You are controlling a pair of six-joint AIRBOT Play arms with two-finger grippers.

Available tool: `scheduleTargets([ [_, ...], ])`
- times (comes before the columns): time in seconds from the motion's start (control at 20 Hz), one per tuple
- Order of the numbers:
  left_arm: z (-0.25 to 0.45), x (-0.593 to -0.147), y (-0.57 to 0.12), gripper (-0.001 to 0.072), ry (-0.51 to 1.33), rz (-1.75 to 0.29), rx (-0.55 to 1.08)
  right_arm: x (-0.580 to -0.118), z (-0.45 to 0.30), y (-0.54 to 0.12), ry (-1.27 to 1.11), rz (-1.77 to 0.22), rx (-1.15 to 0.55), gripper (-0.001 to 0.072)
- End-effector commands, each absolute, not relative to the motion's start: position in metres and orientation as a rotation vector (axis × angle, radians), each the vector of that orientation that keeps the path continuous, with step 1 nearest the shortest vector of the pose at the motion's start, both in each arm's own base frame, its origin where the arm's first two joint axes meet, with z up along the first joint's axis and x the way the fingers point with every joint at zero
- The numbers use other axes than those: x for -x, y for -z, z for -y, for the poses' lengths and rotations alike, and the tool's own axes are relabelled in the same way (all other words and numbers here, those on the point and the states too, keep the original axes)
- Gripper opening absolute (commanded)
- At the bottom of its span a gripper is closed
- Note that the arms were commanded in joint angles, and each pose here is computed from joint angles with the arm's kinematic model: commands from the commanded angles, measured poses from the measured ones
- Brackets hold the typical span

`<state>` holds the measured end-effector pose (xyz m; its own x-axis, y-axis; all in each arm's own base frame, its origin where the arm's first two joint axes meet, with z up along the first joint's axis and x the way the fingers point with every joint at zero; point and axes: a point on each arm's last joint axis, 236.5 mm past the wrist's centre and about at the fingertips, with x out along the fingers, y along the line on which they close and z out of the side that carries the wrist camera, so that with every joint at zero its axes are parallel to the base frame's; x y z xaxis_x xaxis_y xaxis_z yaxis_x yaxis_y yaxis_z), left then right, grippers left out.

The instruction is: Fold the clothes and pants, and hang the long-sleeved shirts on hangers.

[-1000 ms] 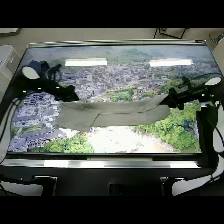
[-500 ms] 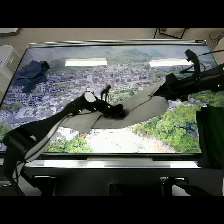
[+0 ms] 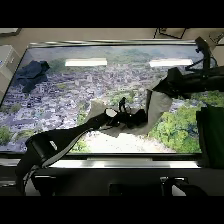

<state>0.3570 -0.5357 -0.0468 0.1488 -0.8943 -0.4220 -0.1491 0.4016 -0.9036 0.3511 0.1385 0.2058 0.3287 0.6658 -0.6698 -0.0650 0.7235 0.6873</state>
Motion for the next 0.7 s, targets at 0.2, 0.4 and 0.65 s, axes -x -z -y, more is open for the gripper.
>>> scheduleTargets([
  [0.2,0.351,-0.462,-0.004,0.0025,0.729,-1.173,0.686,-0.401,-0.217,-0.145,-0.614,-1.213,-0.654,0.0047],
  [0.4,0.211,-0.489,-0.117,0.0026,0.642,-0.964,0.627,-0.411,-0.295,-0.073,-0.64,-1.319,-0.672,0.0048],
  [0.65,0.139,-0.446,-0.246,0.0027,0.623,-0.701,0.531,-0.403,-0.388,0.02,-0.634,-1.459,-0.833,0.005],
])
